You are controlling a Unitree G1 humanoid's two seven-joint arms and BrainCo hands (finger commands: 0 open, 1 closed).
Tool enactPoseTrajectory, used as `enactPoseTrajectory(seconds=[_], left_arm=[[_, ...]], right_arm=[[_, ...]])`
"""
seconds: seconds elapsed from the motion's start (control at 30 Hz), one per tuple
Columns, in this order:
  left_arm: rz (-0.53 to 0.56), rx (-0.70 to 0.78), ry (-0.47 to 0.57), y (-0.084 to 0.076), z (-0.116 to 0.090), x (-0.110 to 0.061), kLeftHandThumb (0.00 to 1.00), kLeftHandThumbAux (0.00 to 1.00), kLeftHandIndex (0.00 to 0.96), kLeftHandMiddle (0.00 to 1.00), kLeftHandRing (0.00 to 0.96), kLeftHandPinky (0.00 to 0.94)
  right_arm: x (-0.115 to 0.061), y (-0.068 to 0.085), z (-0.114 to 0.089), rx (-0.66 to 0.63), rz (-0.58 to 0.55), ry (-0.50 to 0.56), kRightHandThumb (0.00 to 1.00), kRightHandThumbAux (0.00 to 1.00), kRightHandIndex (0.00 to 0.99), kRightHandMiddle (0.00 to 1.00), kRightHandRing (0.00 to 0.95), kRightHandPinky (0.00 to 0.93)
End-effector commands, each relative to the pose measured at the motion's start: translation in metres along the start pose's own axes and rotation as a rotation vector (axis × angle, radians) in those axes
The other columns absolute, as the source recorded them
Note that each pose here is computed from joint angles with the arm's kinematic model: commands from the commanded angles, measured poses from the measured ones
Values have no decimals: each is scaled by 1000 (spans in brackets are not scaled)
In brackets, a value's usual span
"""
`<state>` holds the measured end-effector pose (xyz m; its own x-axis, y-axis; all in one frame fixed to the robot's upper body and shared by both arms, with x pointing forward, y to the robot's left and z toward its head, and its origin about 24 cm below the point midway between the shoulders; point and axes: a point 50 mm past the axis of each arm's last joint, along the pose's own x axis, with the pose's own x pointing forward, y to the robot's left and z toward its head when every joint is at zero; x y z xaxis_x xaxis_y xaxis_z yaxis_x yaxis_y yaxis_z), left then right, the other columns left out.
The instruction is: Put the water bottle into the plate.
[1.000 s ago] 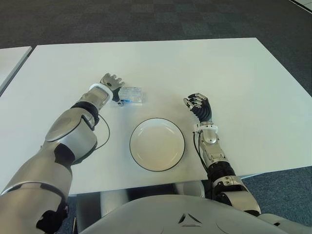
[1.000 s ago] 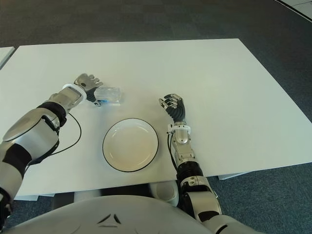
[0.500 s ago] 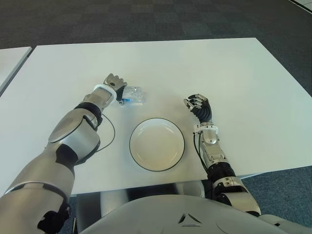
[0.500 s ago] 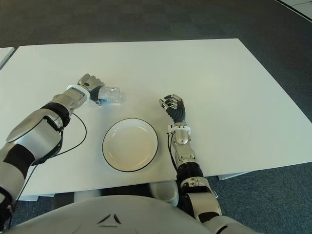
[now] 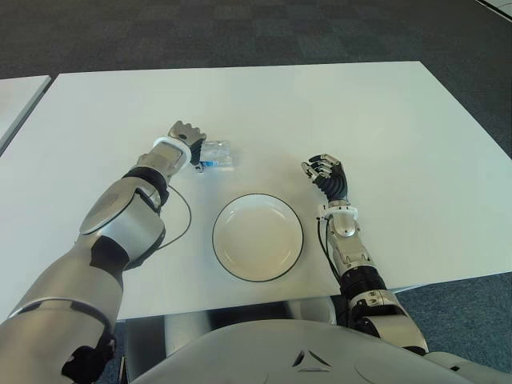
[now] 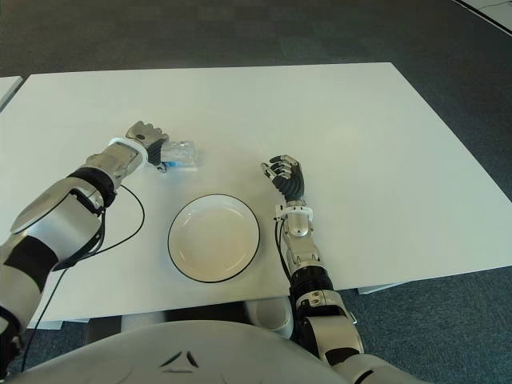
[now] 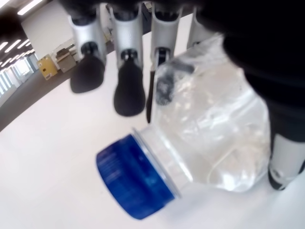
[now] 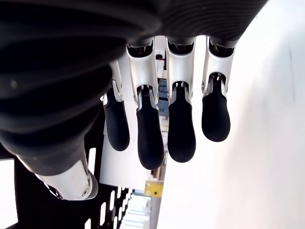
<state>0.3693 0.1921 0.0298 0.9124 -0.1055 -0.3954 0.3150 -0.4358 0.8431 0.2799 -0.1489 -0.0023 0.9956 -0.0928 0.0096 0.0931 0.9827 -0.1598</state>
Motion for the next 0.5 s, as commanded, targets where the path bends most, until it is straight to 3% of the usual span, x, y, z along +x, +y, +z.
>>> enactPoseTrajectory(seconds=[0.03,0.5], left_arm=[[-101,-27,-15,-26,11,-4,853,659,423,571,781,812],[-36,-149,8,-10,3,-2,851,665,408,564,846,873]], right_arm=[[0,1,-3,-1,-1,31,708,727,434,599,623,653],[2,2,-3,-9,1,27,708,727,434,607,627,649]])
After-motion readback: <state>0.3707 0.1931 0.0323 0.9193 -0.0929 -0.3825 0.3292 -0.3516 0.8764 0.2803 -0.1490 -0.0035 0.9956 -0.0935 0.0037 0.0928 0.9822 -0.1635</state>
